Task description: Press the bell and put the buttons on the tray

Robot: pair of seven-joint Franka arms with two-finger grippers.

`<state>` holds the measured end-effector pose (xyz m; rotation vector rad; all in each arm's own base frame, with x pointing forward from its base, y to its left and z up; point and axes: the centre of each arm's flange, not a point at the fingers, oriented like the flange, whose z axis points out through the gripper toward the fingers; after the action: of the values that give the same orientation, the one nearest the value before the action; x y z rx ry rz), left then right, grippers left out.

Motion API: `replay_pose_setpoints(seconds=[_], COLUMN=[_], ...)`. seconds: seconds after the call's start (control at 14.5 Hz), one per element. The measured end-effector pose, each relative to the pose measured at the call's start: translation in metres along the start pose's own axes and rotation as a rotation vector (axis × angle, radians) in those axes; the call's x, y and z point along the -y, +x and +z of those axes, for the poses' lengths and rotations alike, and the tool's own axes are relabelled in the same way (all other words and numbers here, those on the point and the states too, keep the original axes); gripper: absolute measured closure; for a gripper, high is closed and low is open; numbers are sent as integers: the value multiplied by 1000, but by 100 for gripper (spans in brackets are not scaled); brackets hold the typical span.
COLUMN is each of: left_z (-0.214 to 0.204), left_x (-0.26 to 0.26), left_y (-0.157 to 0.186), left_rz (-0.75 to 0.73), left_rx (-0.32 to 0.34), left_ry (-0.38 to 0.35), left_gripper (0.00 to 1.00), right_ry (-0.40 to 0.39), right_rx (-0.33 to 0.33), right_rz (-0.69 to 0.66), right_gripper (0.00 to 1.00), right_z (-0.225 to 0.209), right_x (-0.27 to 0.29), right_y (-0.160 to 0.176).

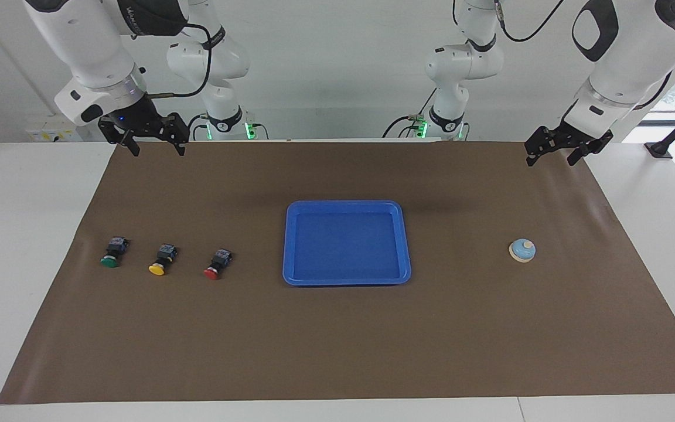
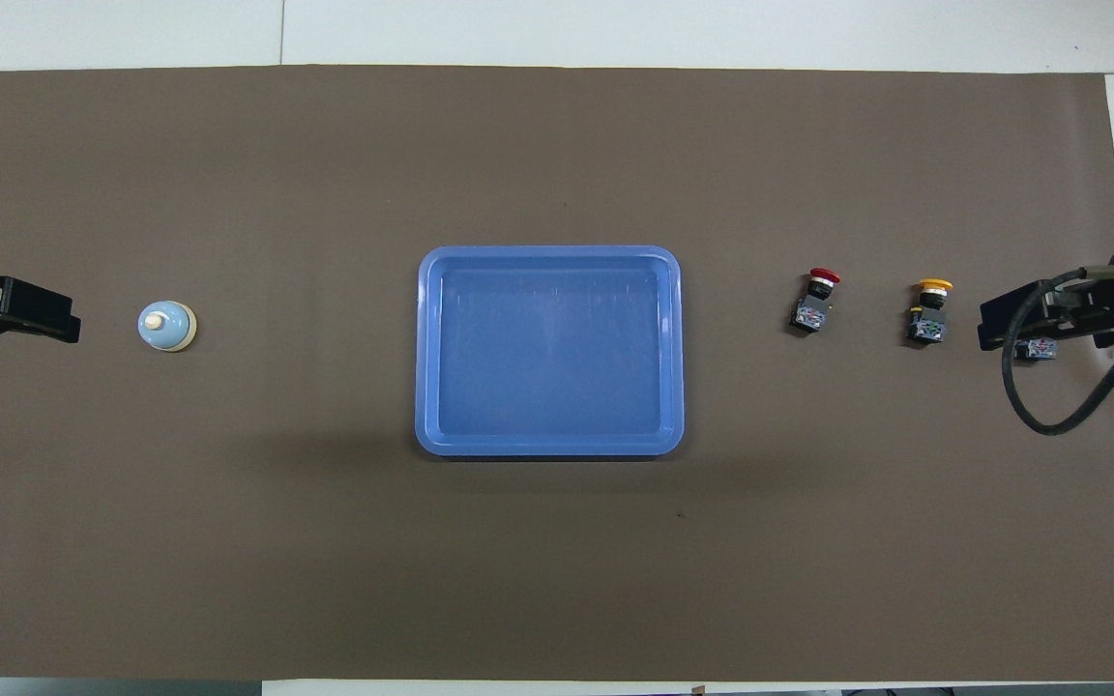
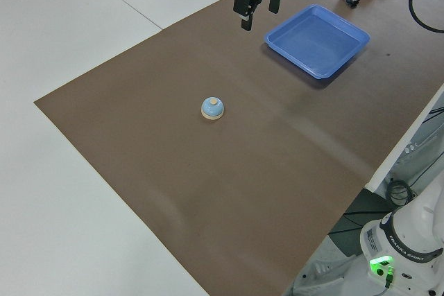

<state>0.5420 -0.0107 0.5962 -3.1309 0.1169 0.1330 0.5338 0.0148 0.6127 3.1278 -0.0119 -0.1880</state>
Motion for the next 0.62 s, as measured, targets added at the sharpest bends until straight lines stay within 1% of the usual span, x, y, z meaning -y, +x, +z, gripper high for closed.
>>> replay_pose_setpoints(seconds=[0.62], left_z=[-3], left_x=[0], left_y=[3], left_rz=[0], left_rx=[-32], left_ry=[2], left_gripper=[0], right_ry=[0], right_rx=[0], right_rz=[0], right_gripper=[0], right_z=[0], right_x=[0], right_y=[0])
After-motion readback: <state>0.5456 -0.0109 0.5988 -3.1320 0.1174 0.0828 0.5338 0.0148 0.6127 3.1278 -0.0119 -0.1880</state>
